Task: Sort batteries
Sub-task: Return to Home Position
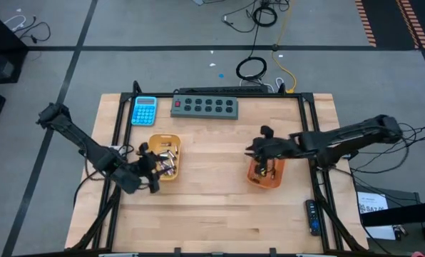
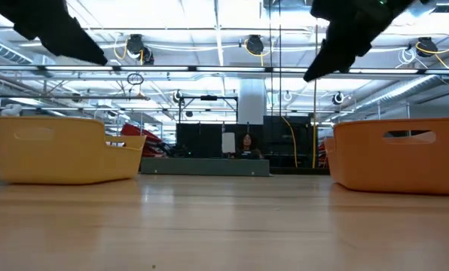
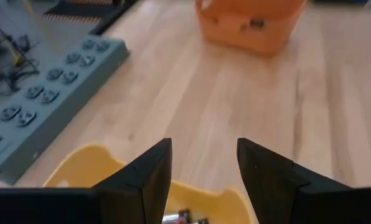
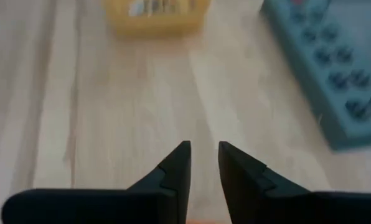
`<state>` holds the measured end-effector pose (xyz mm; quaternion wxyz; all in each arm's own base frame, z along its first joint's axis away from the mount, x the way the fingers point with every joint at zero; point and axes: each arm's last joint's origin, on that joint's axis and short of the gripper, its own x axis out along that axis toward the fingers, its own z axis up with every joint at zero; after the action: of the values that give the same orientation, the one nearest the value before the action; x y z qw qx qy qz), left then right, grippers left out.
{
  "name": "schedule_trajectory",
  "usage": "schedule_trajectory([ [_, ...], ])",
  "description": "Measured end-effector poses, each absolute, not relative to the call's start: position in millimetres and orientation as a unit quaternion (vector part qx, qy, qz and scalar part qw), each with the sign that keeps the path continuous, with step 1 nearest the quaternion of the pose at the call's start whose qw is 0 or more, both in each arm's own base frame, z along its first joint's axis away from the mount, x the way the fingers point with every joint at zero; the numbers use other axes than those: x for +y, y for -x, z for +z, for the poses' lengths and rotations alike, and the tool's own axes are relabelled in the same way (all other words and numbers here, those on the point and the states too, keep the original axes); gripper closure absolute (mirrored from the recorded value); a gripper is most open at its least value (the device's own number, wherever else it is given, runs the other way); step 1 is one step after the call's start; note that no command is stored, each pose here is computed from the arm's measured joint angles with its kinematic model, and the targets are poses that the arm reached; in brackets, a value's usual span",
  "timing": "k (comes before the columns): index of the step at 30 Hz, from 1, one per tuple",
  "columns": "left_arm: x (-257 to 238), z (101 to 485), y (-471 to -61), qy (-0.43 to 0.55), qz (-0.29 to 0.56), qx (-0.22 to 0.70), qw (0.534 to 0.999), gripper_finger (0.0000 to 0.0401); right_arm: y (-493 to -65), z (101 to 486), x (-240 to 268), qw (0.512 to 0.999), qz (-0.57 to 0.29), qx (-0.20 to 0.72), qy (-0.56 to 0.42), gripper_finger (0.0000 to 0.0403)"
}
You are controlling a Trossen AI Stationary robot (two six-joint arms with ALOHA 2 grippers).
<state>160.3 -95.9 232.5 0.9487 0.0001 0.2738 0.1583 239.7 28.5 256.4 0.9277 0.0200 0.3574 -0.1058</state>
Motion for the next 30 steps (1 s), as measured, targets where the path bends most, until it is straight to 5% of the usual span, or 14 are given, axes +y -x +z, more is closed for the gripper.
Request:
schedule_trajectory([
  [11,-72.2,223.2,-148.4,0.010,0.069,0.100,0.993,0.0210,-196.2,242.4,-11.6,0.990,-0.066,0.122,-0.038,0.0397],
  [21,-54.5,204.3,-123.8,0.054,0.046,0.002,0.997,0.0210,-158.8,250.4,-31.6,0.993,-0.118,0.025,-0.019,0.0402],
  [30,-46.1,203.8,-114.3,0.028,0.060,-0.049,0.997,0.0210,-129.3,217.3,-37.7,0.988,-0.132,-0.075,-0.025,0.0403],
])
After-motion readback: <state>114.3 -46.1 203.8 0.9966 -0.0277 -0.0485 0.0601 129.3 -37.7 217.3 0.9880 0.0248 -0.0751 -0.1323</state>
